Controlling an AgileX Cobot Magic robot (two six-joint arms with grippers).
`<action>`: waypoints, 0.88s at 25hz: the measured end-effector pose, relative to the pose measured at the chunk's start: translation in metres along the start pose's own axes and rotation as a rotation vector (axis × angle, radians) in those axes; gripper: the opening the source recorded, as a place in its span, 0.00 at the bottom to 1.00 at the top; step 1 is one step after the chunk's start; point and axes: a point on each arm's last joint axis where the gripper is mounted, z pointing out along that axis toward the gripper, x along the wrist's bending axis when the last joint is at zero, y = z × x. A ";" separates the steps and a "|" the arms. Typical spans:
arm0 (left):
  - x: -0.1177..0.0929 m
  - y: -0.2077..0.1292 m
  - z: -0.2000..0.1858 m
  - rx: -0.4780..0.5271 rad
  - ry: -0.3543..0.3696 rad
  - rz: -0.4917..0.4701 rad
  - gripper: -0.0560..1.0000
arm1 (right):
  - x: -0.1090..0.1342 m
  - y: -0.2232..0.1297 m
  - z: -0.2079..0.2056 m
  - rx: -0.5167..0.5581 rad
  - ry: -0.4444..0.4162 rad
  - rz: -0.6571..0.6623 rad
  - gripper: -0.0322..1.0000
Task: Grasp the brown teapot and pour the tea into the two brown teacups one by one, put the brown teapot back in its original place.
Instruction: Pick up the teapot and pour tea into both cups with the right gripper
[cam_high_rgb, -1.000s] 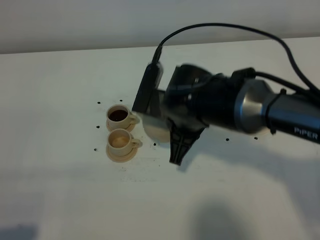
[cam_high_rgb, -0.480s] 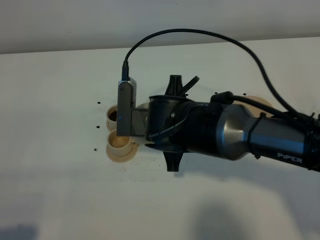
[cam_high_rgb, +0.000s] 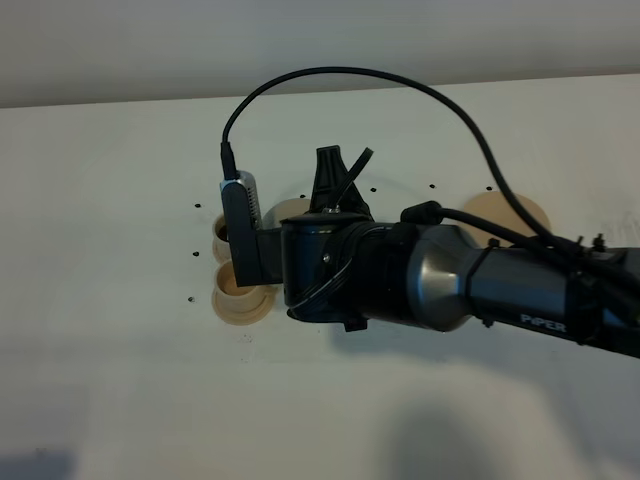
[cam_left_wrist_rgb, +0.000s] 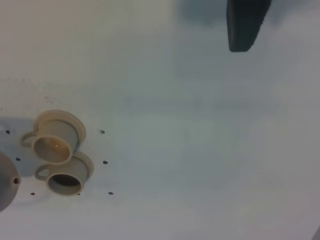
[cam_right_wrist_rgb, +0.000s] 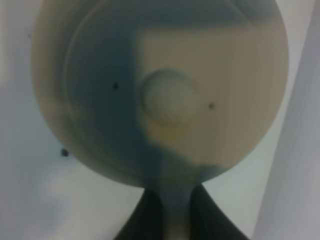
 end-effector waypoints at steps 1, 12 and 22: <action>0.000 0.000 0.000 0.000 0.000 0.000 0.63 | 0.001 0.001 0.002 -0.002 -0.004 -0.010 0.16; 0.000 0.000 0.000 0.000 0.000 0.000 0.63 | -0.004 0.007 0.010 -0.020 -0.117 -0.141 0.16; 0.000 0.000 0.000 0.000 0.000 0.000 0.63 | 0.000 0.013 0.023 -0.017 -0.175 -0.246 0.16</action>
